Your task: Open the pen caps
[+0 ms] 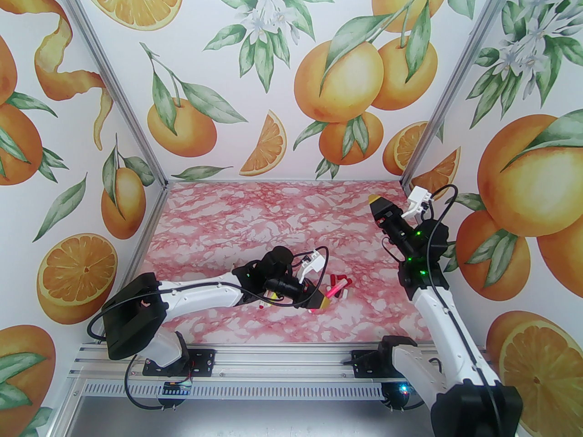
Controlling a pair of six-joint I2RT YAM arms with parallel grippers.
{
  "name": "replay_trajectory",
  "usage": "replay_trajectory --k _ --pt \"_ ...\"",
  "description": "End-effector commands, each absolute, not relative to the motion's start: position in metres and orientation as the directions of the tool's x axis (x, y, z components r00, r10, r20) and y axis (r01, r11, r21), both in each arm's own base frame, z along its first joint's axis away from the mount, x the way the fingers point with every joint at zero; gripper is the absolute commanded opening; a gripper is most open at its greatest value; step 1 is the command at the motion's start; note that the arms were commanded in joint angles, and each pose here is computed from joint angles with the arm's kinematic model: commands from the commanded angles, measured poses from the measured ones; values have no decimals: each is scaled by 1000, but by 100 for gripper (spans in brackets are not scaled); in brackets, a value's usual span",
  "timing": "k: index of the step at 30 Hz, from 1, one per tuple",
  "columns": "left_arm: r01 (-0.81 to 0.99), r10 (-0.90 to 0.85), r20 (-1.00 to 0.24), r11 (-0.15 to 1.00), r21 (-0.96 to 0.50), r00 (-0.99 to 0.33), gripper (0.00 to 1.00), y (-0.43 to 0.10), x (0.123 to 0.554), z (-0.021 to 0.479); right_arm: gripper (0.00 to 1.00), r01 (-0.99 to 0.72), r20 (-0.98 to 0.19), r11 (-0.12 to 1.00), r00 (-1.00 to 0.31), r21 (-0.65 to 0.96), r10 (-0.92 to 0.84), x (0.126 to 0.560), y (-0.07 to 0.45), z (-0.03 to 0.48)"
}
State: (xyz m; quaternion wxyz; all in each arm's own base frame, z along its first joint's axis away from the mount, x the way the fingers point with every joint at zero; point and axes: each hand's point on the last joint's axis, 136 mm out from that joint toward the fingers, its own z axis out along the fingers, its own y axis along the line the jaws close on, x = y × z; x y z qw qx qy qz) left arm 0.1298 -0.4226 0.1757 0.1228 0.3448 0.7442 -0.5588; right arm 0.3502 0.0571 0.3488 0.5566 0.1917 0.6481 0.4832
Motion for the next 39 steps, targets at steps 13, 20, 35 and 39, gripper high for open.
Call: replay_trajectory --k 13,20,35,39 --pt "699 227 -664 144 -700 -712 0 -416 170 216 72 -216 -475 440 -591 872 652 281 134 248" --pt "696 217 -663 143 -704 -716 0 -417 172 217 73 -203 -439 414 -646 887 624 266 152 234" --pt "688 225 -653 147 -710 -723 0 -420 173 213 38 -223 -431 391 -673 893 601 254 184 231" --pt "685 229 -649 152 -712 -725 0 -419 173 210 27 -221 -443 408 -662 886 605 256 181 232"
